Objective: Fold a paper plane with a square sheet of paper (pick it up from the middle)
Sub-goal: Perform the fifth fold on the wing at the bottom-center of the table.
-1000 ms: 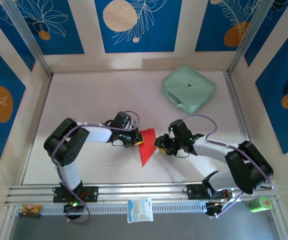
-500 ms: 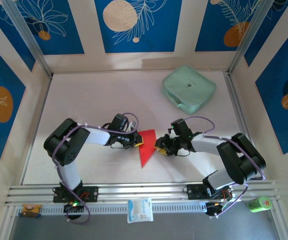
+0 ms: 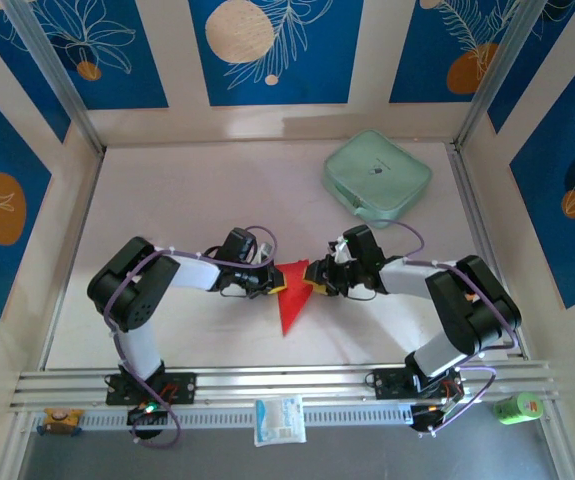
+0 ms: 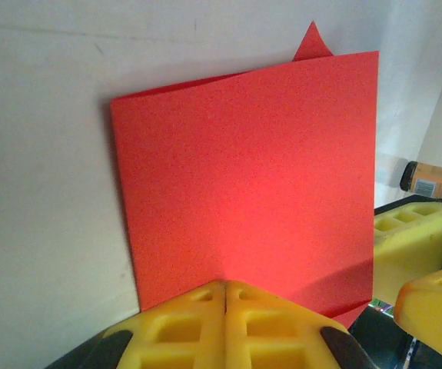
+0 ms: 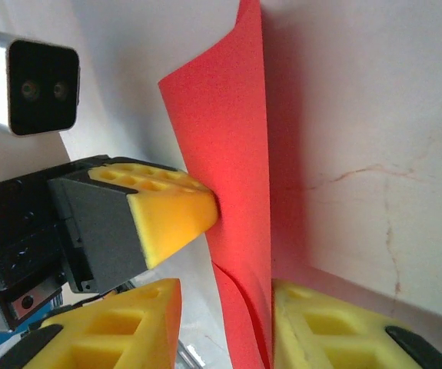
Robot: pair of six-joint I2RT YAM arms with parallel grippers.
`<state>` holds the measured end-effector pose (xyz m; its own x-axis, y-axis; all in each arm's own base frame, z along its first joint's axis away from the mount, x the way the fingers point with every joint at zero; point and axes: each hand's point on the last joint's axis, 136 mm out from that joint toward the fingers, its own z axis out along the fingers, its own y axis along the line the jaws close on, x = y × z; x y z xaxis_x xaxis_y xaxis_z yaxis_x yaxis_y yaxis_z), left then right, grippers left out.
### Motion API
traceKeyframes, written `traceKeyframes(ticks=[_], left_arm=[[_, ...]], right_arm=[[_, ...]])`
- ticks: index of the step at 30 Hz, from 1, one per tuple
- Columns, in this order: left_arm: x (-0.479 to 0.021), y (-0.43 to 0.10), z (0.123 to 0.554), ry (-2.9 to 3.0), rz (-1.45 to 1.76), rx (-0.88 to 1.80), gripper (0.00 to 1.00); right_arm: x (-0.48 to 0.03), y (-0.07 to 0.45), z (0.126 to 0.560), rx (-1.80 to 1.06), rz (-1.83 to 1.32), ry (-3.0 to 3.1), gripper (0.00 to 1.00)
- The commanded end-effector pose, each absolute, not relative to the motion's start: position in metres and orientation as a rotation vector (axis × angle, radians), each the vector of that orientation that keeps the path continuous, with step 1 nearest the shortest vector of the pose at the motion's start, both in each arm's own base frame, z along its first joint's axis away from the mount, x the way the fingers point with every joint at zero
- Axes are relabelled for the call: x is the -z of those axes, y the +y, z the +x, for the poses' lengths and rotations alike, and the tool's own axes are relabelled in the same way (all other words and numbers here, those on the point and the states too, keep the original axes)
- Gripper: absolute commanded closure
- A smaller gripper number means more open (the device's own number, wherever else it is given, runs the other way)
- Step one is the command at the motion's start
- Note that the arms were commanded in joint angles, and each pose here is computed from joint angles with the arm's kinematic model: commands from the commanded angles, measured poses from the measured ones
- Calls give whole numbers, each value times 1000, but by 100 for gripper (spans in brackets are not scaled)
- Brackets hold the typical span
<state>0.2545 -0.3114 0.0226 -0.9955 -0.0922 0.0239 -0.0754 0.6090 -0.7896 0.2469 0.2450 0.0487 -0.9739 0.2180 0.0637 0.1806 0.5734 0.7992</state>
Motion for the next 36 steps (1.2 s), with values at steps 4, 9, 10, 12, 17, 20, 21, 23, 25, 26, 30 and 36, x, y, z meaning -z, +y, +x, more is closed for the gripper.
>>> traceKeyframes(ticks=[4,9,10,12,17,20,21,23,25,26,30,36], left_arm=[[-15,-308,248,2828,-142,1383,100],[-16,-309,247,2820,-143,1403,100],[-17,-310,247,2816,-144,1413,100],[-19,-311,248,2806,-149,1424,100],[-20,-310,248,2803,-149,1424,100],[-21,-311,248,2795,-147,1438,100],[-21,-312,248,2794,-151,1442,100],[-24,-312,249,2784,-155,1453,100],[-27,-312,249,2773,-151,1462,100],[-30,-313,249,2767,-145,1466,100],[-35,-313,250,2753,-138,1471,98],[-59,-311,255,2685,-68,1435,77]], right_arm=[[-53,254,246,-1476,208,2761,65],[-52,254,249,-1472,178,2770,65],[-53,254,250,-1471,169,2772,65],[-49,251,251,-1433,177,2801,65],[-46,251,250,-1439,156,2814,65],[-45,254,250,-1466,139,2816,67],[-43,254,250,-1464,140,2821,68],[-41,254,250,-1452,121,2837,74],[-41,253,251,-1441,108,2843,78],[-41,253,252,-1440,105,2843,79],[-41,253,252,-1442,107,2842,90],[-45,245,255,-1399,235,2813,97]])
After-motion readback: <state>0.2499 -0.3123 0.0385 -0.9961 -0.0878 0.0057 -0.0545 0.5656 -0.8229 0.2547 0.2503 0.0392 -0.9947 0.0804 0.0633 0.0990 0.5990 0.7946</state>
